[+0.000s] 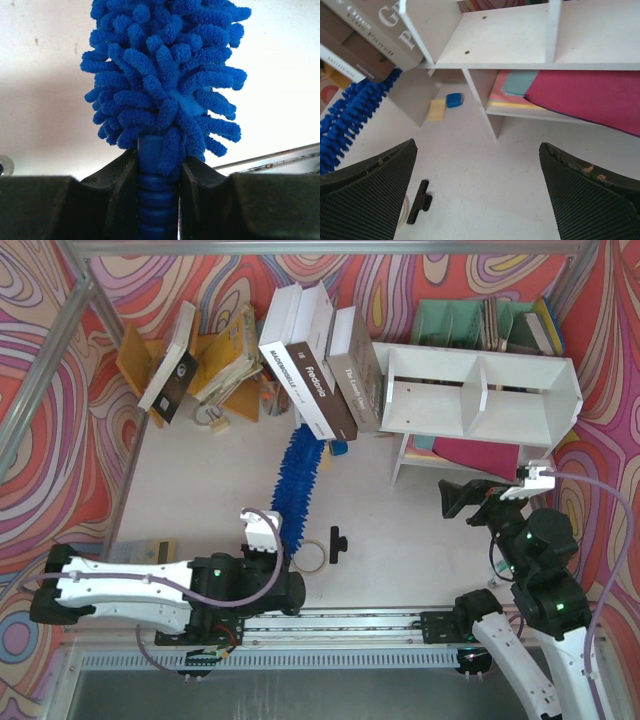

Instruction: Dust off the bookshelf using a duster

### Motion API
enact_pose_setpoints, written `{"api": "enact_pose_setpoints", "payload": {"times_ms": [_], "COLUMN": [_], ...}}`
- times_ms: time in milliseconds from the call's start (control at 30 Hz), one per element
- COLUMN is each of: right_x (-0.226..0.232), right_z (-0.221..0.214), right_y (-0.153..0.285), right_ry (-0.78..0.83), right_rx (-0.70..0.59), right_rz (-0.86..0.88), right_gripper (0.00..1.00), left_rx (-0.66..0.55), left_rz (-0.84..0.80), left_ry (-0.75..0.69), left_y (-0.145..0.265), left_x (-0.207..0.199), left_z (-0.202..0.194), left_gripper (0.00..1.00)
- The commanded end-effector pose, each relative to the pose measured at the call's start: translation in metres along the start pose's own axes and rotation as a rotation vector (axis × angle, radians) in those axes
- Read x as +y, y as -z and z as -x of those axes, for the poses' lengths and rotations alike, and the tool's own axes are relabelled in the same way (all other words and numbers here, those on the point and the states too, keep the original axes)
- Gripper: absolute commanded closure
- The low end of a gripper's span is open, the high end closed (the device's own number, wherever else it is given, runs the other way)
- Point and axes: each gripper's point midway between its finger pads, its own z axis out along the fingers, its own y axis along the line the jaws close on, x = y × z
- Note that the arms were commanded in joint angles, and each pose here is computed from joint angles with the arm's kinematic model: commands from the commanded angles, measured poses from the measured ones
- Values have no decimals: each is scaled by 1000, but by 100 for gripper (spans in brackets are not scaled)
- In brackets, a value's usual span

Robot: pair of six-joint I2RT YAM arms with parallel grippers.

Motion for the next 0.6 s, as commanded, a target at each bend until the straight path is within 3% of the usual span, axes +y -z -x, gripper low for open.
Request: {"api": "enact_pose_setpoints", "payload": {"times_ms": [0, 267, 567], "right_x": [28, 24, 20], "right_z": [2, -10, -11], "right_y": [3, -5, -6], "right_ry": [70, 54, 51], "right_rx": [-36, -17, -15], "right_rz": [180, 161, 138], "right_gripper": [1, 1, 1], "left_rx": [-60, -14, 29], "left_rz": [67, 44, -33], "left_ry": [72, 63, -8], "left_y": [-5, -15, -26], "left_x": [31, 10, -47], "left_z": [8, -2, -2], "left_gripper": [100, 100, 100]}}
